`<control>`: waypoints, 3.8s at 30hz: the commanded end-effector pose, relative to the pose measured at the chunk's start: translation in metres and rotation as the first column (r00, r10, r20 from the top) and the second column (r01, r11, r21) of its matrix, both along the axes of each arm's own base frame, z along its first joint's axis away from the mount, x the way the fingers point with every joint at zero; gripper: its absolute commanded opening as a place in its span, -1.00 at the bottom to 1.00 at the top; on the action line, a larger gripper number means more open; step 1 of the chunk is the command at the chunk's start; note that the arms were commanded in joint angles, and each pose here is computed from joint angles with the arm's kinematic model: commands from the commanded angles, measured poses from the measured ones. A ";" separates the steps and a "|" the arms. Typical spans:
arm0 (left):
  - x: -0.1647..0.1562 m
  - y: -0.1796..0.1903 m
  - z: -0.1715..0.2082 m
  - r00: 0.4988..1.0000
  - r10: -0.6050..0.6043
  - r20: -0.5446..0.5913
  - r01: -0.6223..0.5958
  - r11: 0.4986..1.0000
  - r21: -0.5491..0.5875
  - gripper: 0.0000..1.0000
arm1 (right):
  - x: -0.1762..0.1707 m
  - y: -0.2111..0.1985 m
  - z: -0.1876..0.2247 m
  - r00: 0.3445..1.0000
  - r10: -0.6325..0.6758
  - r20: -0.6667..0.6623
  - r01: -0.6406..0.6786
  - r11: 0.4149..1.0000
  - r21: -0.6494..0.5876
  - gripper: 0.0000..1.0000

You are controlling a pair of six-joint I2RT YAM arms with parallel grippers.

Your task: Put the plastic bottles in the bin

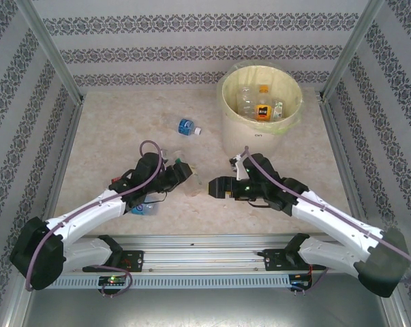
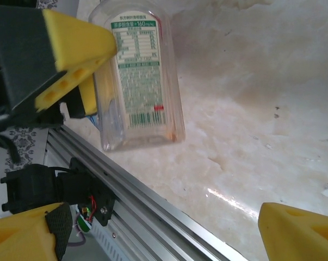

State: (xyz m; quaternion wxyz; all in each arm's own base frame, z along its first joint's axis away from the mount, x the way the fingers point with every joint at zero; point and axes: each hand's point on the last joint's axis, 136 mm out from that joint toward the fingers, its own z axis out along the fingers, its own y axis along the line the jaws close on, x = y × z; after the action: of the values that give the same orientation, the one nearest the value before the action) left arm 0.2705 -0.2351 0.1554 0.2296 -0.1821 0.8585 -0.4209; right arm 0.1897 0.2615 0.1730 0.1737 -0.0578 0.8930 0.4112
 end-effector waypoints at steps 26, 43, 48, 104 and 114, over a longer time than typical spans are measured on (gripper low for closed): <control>-0.014 -0.046 0.051 0.997 -0.042 0.057 0.052 0.981 -0.185 0.15 | 0.007 0.039 0.009 0.997 0.071 0.009 -0.071 0.996 0.054 0.53; -0.010 -0.068 0.123 0.944 -0.142 0.297 0.214 0.950 -0.228 1.00 | 0.004 0.005 0.061 0.986 0.020 0.163 -0.021 1.000 0.009 0.04; -0.014 -0.068 0.162 0.893 -0.167 0.419 0.270 0.942 -0.201 1.00 | 0.006 -0.021 0.082 0.972 -0.023 0.236 0.034 0.998 -0.043 0.02; -0.064 0.035 0.135 0.835 -0.361 0.414 0.181 0.893 0.412 1.00 | 0.180 -0.187 0.184 0.859 -0.287 0.423 0.468 0.777 -0.422 0.76; -0.059 0.050 0.114 0.880 -0.348 0.322 0.152 0.851 0.503 1.00 | 0.102 -0.127 0.187 0.865 -0.150 0.479 0.304 0.917 -0.260 0.82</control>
State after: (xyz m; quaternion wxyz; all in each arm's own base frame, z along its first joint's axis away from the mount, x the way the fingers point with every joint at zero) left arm 0.2113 -0.1945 0.2721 0.3855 0.0930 0.8714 -0.2887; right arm 0.3059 0.1162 0.3560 0.4034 -0.0579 0.8982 0.1647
